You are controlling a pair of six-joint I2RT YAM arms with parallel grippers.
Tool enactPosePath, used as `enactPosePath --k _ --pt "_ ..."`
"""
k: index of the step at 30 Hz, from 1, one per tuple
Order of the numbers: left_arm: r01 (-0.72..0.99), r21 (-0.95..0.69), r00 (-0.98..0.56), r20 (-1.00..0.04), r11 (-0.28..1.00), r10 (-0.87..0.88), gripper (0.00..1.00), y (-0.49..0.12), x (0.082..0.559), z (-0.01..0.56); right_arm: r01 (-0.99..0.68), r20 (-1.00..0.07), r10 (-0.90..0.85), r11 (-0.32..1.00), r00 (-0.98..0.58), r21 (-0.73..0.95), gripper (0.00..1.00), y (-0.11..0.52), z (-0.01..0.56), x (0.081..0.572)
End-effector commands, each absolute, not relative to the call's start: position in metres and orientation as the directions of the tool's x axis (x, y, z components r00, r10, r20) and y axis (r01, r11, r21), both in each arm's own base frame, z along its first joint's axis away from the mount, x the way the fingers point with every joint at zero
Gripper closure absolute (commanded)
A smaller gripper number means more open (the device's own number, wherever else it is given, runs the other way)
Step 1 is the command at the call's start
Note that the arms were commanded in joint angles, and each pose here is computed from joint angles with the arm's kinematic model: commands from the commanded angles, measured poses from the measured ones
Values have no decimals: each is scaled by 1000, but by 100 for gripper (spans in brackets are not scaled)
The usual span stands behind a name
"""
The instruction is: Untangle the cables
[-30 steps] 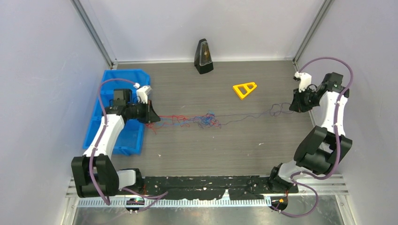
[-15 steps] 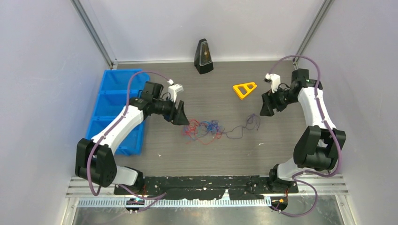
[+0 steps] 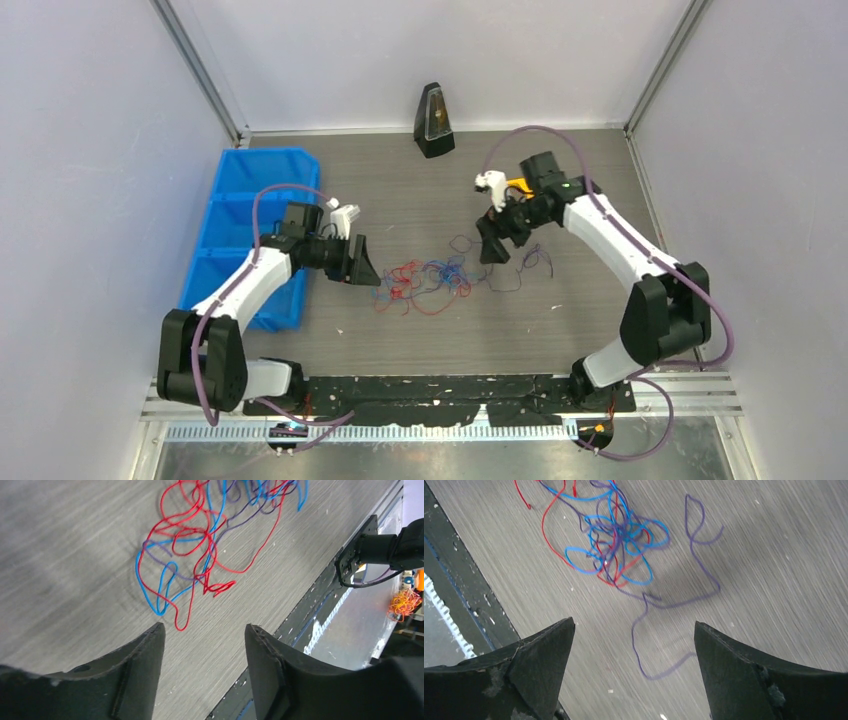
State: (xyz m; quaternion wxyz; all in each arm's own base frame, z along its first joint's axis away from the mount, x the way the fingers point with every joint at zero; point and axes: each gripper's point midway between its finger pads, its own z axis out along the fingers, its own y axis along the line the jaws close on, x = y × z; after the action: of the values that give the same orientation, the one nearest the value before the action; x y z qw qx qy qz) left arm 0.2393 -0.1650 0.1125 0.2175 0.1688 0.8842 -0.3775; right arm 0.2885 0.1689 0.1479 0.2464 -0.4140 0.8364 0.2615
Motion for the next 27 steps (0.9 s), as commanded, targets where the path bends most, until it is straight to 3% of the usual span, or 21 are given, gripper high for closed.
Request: enactPosePath --k 1,8,14,17,20,23,24,26,27 --pt "406 -614 -873 -481 677 87 42 -166 243 95 -828 -649 -570 532 -504 177 4 208 139 310" --pt "370 -664 -904 -419 650 86 58 -169 228 75 -866 -621 -628 464 -469 185 2 251 113 300" --pt "367 -665 -901 -428 650 71 48 -171 237 78 -862 -568 -661 463 -491 206 0 264 77 299" --pt "372 -656 -897 -435 656 73 36 -171 243 79 -859 -535 -678 462 -503 221 6 265 62 294" --pt "405 -645 -882 -463 648 91 34 -175 249 83 -862 -512 -697 453 -502 229 25 262 50 284" --pt "432 -638 -868 -485 638 103 35 -184 254 84 -864 -521 -694 449 -497 226 59 260 53 281" --pt "438 -635 -867 -485 636 113 35 -188 255 83 -865 -524 -692 446 -497 232 65 261 54 279" --pt "464 -618 -858 -491 635 149 34 -198 257 81 -868 -542 -682 435 -492 240 87 263 63 276" --pt "472 -608 -856 -491 638 165 34 -203 258 78 -869 -554 -674 432 -489 241 91 263 70 275"
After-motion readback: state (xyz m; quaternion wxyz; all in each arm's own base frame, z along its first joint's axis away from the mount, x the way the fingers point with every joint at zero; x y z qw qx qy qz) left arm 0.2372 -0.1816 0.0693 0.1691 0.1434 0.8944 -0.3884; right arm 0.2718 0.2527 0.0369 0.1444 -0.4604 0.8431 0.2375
